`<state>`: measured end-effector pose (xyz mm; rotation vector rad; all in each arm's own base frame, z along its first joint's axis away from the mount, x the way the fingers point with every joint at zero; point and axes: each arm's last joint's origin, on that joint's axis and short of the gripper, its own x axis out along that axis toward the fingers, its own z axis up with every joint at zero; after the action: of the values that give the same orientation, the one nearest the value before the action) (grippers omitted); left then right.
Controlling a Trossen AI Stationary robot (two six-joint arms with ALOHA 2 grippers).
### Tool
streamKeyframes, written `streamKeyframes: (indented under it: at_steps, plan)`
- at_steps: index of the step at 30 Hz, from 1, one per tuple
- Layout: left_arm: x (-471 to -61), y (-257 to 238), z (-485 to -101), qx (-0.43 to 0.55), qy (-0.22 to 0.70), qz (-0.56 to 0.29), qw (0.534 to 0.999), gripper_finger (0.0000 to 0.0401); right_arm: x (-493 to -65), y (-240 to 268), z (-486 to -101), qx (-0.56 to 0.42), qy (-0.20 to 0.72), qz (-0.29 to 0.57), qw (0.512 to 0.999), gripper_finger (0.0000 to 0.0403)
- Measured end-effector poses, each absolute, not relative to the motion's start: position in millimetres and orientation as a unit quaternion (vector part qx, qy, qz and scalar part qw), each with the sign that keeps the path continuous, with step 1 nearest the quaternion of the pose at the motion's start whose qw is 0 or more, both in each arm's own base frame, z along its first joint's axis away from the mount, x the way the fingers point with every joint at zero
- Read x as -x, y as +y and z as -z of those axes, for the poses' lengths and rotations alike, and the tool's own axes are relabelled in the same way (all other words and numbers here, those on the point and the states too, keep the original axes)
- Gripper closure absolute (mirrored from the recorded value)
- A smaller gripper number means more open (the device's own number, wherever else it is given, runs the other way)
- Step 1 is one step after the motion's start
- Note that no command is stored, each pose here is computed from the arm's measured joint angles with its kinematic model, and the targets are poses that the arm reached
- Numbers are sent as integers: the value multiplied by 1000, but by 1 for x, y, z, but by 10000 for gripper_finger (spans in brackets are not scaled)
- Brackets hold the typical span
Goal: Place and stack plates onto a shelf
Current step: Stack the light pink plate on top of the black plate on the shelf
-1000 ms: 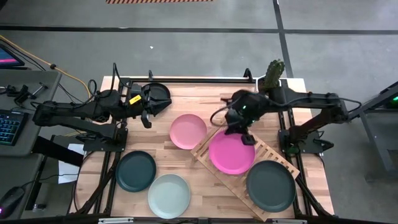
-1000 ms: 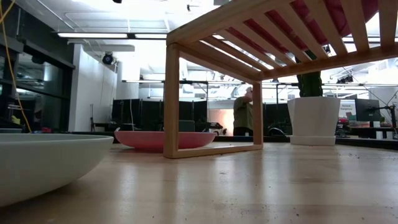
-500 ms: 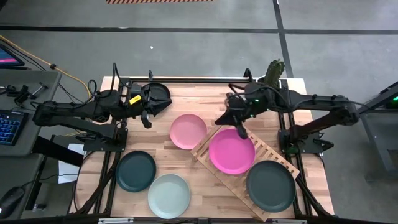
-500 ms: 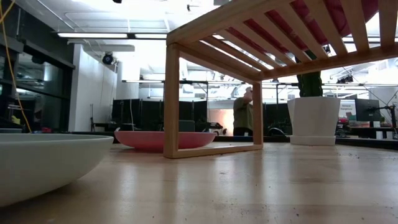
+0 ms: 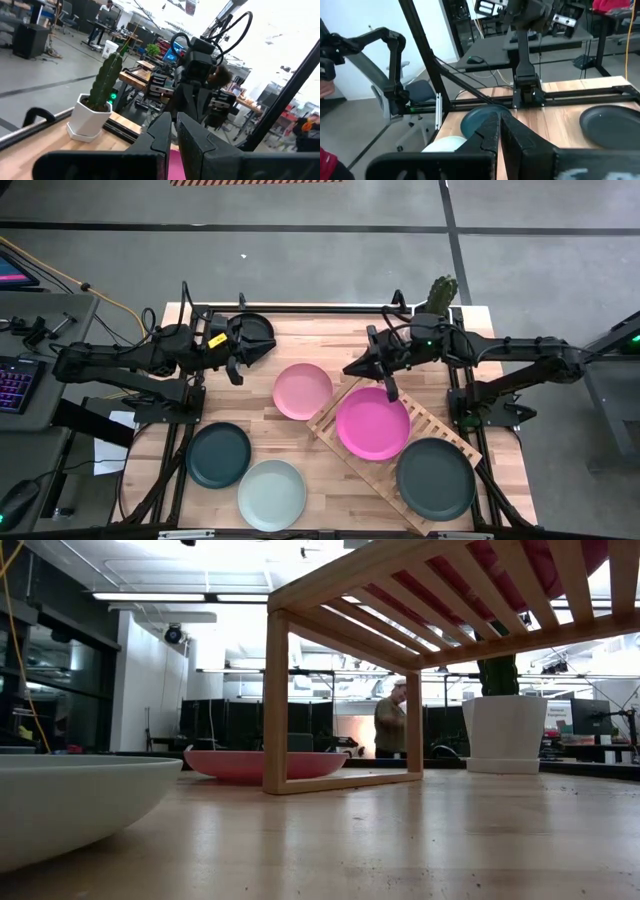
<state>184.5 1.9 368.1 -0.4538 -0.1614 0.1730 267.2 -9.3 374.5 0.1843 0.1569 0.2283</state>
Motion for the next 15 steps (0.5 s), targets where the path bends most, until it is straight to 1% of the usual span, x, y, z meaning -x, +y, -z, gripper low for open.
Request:
streamKeyframes:
  at_steps: [3,7,9,11,15]
  plan:
    - [-188,2,-366,221,-73,-88,969,380,-267,-9,-375,-92,76,-113,986,403]
    - [-197,12,-357,227,-30,-137,964,372,-267,-10,-375,-103,76,-106,986,403]
    - [-201,24,-351,245,29,-175,953,360,-267,-10,-375,-104,76,-105,986,403]
    - [-204,35,-336,271,111,-210,933,341,-267,-10,-375,-103,76,-105,986,403]
    - [-210,49,-295,336,267,-275,860,296,-267,-10,-375,-103,76,-105,986,403]
